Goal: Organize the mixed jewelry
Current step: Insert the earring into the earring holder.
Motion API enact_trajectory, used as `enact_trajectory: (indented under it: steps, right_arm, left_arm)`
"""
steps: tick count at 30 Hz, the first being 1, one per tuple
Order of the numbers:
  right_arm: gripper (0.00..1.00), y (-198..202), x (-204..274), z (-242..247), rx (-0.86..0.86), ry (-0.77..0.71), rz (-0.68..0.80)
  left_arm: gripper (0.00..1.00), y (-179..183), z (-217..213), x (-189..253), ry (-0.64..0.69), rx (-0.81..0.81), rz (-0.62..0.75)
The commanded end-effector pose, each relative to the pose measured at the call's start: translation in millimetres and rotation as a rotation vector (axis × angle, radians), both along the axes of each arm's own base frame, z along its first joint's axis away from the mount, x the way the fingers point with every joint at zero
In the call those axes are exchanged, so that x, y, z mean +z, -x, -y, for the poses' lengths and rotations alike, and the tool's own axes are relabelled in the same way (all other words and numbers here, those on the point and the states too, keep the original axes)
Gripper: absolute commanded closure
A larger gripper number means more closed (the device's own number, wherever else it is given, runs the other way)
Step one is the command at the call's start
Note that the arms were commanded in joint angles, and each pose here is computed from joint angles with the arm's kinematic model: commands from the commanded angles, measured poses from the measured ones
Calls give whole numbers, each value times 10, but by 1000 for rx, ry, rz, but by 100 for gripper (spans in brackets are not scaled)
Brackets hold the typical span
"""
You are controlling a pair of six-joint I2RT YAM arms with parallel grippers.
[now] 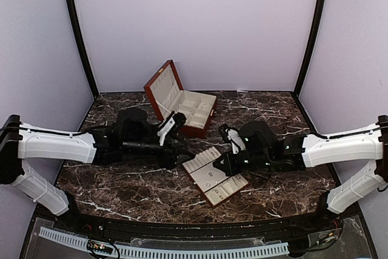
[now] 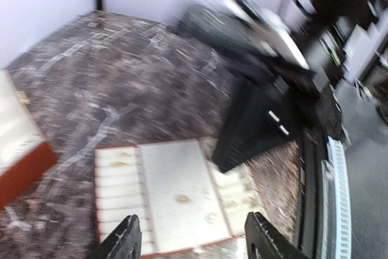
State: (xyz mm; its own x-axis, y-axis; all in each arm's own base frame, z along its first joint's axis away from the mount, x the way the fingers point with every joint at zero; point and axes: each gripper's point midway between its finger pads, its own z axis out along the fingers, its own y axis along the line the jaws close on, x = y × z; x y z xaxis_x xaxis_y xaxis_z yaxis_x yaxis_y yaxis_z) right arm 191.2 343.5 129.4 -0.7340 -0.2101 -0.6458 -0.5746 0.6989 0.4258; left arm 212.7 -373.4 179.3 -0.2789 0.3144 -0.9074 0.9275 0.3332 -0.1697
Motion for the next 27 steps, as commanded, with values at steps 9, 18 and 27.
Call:
enact_trajectory:
  steps: [9, 18, 27]
  right_arm:
    - [100, 115, -412, -74, 34, 155, 96]
    - [100, 120, -619, -88, 30, 202, 103]
    - [100, 107, -701, -89, 17, 206, 111]
  left_arm:
    - [38, -1243, -1135, 1027, 129, 488, 77]
    - [37, -1326, -1352, 985, 118, 540, 87]
    - [37, -1328, -1334, 946, 116, 531, 74]
